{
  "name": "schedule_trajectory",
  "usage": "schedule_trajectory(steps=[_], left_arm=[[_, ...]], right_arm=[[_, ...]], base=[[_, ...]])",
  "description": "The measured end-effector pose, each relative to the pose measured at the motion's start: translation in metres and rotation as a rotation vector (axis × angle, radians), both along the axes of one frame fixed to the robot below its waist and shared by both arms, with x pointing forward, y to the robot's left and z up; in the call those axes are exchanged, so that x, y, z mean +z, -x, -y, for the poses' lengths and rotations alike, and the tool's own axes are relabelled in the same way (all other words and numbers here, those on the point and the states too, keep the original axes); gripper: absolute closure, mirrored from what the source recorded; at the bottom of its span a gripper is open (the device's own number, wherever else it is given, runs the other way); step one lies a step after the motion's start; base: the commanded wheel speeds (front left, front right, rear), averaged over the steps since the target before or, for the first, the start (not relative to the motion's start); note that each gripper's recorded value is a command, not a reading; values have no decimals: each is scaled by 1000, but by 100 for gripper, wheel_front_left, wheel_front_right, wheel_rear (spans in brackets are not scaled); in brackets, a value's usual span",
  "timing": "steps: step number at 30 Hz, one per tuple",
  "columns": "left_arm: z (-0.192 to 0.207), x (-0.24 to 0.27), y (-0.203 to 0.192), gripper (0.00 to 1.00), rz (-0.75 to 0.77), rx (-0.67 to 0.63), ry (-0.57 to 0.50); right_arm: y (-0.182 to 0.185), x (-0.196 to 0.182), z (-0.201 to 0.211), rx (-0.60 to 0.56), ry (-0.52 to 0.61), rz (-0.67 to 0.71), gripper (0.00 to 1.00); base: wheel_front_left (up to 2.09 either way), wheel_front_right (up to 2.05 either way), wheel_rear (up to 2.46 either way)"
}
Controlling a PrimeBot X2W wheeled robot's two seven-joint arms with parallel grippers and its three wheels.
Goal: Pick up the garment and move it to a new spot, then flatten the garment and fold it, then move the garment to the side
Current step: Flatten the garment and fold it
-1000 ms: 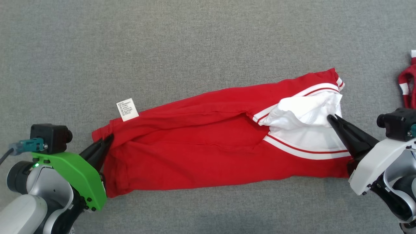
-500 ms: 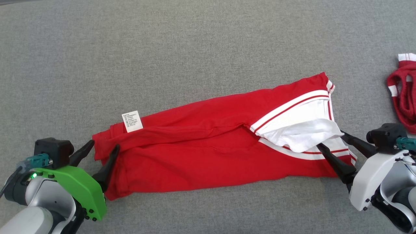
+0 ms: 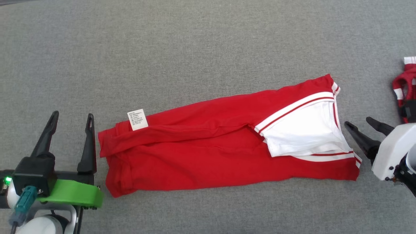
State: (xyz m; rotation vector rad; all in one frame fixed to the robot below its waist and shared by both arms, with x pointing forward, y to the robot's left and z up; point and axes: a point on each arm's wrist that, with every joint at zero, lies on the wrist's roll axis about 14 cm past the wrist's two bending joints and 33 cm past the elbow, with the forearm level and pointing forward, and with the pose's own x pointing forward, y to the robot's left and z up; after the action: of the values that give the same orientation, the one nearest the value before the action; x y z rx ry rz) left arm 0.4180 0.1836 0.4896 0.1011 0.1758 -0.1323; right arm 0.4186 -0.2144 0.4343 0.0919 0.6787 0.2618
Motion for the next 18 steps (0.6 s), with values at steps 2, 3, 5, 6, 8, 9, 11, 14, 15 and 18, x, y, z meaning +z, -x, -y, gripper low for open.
schedule_trajectory(steps=[2,3,5,6,8,9,11,14,15,18], left_arm=[[-7,8,-1,0,62,40,-4],[-10,11,-1,0,86,58,-7],[-16,15,1,0,117,91,-6],[-19,14,2,0,124,104,-11],[-24,13,7,0,126,128,-8],[-26,12,10,0,124,134,-5],[-27,8,15,0,111,141,8],[-30,-4,26,0,66,152,36],[-29,-10,30,0,49,142,43],[-29,-24,40,0,3,143,57]], right_arm=[[-8,-6,-7,4,-18,-39,0],[-13,-9,-10,-3,-38,-51,0],[-19,-17,-15,5,-38,-92,0],[-19,-22,-15,11,-26,-118,0],[-16,-36,-17,26,1,-192,0],[-15,-40,-19,36,11,-214,0],[-15,-47,-20,40,20,-253,0],[-12,-53,-28,55,3,-307,0],[-12,-54,-33,54,-18,-316,0],[-8,-50,-56,82,-101,-326,100]], base=[[0,0,0],[0,0,0],[0,0,0],[0,0,0],[0,0,0],[0,0,0],[0,0,0],[0,0,0],[0,0,0],[0,0,0]])
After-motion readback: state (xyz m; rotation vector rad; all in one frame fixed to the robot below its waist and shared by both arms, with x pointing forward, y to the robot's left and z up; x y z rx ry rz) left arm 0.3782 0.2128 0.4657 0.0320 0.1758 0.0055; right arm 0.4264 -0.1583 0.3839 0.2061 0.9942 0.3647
